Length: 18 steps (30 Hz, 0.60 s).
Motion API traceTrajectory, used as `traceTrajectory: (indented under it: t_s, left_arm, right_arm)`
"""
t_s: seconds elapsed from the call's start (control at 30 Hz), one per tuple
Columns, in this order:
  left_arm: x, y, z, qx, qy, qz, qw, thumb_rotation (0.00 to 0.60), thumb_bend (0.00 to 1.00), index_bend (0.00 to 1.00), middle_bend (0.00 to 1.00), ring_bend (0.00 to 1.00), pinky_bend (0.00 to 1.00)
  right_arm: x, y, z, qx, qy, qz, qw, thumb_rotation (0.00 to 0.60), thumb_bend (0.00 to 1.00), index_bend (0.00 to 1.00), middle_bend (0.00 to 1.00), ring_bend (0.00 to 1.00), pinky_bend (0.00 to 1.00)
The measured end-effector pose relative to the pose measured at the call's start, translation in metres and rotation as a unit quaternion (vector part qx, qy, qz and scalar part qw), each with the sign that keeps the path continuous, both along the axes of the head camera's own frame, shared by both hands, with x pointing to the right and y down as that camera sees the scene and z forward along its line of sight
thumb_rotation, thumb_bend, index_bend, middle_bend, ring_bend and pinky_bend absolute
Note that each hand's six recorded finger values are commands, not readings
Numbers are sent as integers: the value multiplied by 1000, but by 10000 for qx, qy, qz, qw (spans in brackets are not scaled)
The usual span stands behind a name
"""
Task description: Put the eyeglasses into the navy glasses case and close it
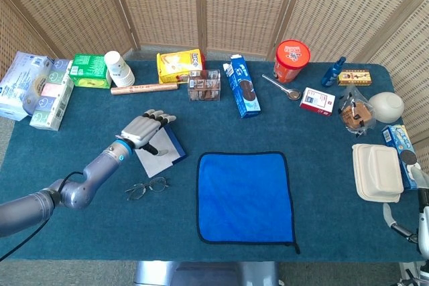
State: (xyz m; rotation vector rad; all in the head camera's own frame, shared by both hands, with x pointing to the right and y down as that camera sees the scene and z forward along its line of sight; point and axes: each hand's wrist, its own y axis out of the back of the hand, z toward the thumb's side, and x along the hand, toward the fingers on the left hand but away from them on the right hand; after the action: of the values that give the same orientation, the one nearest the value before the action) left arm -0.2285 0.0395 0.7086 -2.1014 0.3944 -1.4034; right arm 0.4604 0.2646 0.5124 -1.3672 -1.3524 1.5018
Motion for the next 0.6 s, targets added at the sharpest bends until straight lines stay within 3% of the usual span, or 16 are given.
traceTrajectory:
  t_s: [0.27,0.6]
  left_arm:
    - [11,-12,9,-99,72,-93,9999,421,227,0,133,4,44]
    - [24,-13,26,-259,121,-108,9995,417,227,0,179,88,95]
  right_arm:
    - [3,7,-6,53,62,91,9999,339,373,72,126,4,93]
    - [5,9,-12,131,124,136,9997,340,374,73,126,4,93]
